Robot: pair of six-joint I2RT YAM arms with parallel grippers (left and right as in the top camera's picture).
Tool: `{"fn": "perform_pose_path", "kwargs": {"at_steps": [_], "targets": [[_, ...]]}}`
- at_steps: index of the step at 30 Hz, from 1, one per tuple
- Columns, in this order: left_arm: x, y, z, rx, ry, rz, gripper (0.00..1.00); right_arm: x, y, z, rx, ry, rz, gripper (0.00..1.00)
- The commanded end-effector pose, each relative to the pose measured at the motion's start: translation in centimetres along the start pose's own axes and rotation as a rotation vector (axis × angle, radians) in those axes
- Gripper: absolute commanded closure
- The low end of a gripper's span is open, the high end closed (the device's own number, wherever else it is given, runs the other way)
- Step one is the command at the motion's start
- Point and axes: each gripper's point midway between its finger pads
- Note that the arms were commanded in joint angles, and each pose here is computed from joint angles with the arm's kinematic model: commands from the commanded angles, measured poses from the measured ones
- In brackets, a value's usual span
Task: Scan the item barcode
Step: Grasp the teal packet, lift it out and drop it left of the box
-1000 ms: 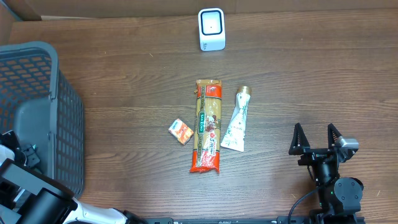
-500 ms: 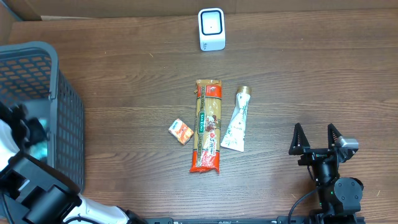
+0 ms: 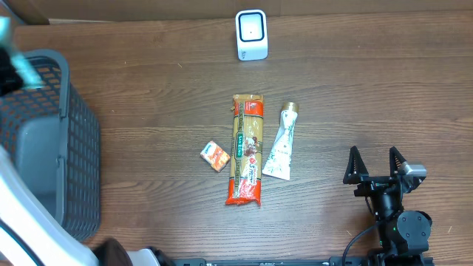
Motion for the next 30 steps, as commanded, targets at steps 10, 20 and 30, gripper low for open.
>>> {"fn": "perform_pose_path", "kwargs": {"at_steps": [10,20,30], "targets": [[-17.9,3.9,-10.3,-0.071,0.146,0.581,0.96,-0.3,0.0,0.2,0.01,0.003,0.002,0.0],[-33.4,12.9,-7.5,0.096,0.109,0.736,0.96,-0.3,0.0,0.2,0.01,0.003,0.002,0.0],[-40.3,16.4,-5.2,0.07,0.093,0.717,0.46,-0.3,0.0,0.2,0.01,0.003,0.002,0.0]]}}
Point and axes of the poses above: each gripper's point midway between its finger pads, its own y axis out along the fingers, its own z axis along the line the jaws close on, x = y × z, and after that the axes turned 8 degrees about -y, right-handed
